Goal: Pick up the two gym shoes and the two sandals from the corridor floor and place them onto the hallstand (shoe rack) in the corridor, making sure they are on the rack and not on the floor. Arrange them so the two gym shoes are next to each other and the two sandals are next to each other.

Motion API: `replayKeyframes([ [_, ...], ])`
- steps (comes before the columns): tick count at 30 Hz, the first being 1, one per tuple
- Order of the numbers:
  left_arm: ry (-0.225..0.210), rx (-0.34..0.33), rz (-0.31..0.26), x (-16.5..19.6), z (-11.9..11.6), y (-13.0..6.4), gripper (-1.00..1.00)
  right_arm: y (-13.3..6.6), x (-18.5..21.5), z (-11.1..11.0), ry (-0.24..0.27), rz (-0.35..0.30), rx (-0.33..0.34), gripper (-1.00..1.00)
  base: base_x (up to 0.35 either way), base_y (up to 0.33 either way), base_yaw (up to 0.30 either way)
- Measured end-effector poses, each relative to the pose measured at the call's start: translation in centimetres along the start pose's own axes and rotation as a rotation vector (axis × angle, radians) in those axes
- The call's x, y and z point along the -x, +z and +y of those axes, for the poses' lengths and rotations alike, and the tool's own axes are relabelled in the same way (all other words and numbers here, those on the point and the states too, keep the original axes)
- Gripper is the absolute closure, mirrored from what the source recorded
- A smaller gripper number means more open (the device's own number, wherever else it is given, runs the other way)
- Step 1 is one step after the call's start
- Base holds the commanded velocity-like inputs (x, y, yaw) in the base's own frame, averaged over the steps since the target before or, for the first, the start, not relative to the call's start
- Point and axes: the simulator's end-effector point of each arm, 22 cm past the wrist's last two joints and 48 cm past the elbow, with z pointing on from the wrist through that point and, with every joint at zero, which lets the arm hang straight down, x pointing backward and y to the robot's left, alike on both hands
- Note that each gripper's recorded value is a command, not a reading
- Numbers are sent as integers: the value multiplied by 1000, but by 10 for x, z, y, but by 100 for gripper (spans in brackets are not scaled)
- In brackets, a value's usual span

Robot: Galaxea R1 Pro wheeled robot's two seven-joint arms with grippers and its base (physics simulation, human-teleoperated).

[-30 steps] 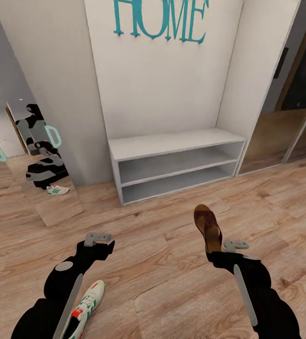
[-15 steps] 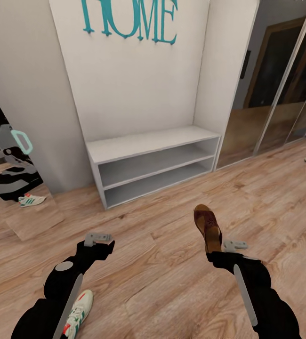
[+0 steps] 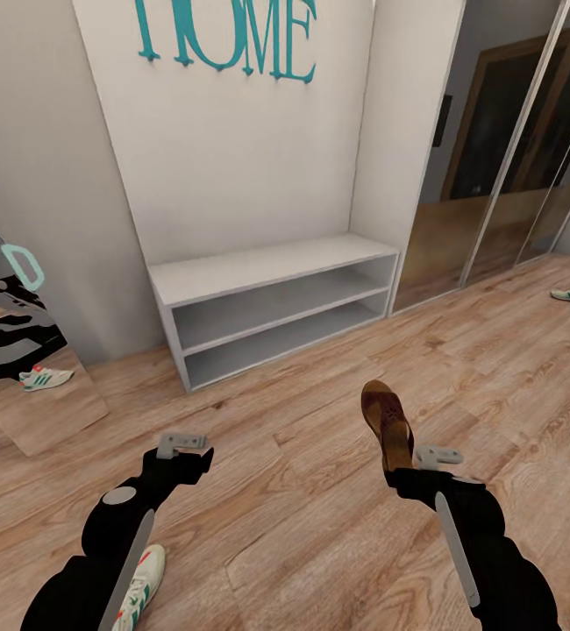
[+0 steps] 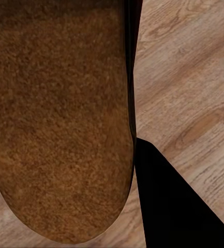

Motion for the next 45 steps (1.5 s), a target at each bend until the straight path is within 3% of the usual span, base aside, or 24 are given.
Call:
replayKeyframes([
  [45, -5, 4, -4, 1, 2, 0, -100, 0, 0, 0, -5, 1, -2, 100, -7, 6, 0],
])
